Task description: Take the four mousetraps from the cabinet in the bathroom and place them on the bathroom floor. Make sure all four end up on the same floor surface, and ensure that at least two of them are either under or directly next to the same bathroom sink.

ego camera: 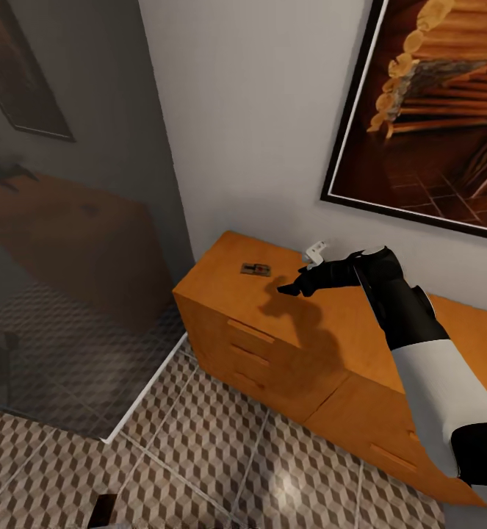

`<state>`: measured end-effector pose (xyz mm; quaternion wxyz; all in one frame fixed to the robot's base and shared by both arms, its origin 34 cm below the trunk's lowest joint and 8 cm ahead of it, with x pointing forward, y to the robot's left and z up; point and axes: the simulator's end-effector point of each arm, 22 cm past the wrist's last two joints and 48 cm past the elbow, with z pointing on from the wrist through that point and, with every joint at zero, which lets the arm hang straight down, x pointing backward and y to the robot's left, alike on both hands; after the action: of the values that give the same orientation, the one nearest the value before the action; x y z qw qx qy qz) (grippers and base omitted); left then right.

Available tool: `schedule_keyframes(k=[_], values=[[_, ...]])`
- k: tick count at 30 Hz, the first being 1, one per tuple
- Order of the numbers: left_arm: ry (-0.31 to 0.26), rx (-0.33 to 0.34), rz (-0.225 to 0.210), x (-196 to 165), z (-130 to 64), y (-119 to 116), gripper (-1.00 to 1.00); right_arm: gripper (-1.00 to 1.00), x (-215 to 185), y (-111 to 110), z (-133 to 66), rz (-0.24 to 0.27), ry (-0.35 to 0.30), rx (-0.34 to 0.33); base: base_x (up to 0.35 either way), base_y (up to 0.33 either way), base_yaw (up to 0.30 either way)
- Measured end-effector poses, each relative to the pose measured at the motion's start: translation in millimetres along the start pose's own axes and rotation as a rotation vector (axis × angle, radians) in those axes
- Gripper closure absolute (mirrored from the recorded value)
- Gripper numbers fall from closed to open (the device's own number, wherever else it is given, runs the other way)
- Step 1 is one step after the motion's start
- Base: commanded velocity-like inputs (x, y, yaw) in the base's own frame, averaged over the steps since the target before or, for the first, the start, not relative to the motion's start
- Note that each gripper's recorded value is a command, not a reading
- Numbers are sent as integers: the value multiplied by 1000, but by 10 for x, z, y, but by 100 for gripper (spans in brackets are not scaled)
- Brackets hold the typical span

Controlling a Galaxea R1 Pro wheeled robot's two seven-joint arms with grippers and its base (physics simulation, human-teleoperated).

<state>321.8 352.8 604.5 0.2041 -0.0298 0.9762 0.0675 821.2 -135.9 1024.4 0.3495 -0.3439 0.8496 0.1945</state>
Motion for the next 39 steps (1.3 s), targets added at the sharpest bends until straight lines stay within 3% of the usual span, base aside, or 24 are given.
schedule_keyframes(k=[12,23,39], values=[[17,-1,3,79,3,4,100,-100,90,-15,81,11,13,-7,0,-15,166],[31,-1,4,144,7,2,100,-100,180,-29,153,20,25,-13,0,-187,167],[52,-2,8,241,10,9,100,-100,298,-50,252,32,41,-21,0,-12,168]])
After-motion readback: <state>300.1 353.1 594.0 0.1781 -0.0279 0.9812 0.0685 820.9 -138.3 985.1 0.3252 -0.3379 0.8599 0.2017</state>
